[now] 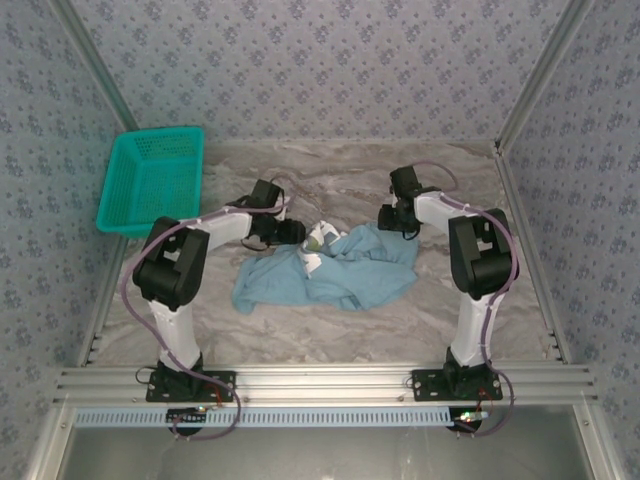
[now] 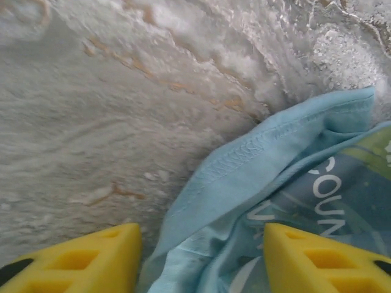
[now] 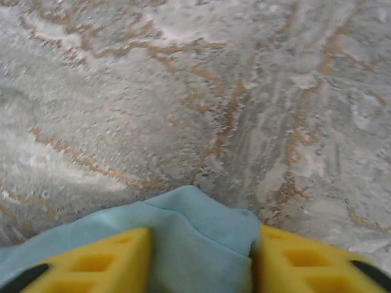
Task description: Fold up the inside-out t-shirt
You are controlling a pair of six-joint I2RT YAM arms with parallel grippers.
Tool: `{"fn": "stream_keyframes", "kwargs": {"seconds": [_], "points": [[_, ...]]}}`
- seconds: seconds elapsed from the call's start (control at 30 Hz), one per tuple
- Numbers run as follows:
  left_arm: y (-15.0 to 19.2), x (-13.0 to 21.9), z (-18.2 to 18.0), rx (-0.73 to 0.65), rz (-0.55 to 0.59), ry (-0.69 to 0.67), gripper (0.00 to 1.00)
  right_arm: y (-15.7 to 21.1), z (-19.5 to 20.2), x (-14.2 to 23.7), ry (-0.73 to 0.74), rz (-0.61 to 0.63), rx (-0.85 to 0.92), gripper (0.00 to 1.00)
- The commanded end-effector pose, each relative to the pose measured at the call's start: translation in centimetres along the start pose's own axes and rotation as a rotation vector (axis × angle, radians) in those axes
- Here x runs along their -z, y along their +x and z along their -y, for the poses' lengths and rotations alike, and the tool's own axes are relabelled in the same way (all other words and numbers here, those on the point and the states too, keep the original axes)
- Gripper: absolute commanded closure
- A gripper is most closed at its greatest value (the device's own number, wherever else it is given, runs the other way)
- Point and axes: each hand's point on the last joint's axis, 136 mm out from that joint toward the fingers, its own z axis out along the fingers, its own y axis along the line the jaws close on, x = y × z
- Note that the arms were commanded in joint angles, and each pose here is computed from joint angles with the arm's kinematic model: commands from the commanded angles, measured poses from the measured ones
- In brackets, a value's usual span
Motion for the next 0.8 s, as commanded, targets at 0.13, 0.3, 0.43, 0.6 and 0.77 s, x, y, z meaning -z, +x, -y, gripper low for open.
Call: {"fn": "stream_keyframes", "kwargs": {"seconds": [0.13,0.3,0.43,0.6,0.77], "points": [[-2.4,0.9,0.7,-0.019,0.03,0.053,0.91,-4.2,-0.5,3.5,-0.091,0.134,-0.018,0.98],[-7.4,8.3,-0.5,0.036,0.278,0.072,1.0,-8.1,1.8,10.8,-0.061,0.333,-0.034,1.0],[-9.9,16.9,0.8,0.091,0.509,0.263,1.0,-9.8,4.4,16.5,-0.024,0.476,-0.063,1.0],[-13.2,29.8,2.5,0.032,0.878,0.378,1.0,-14.1,1.8,24.3,-0.231,0.739,-0.06,1.0],[-14.1,41.1,4.7,-0.103,1.162,0.329,1.0,-17.6,-1.6,32.9,-0.46,0.962,-0.051,1.0]]}}
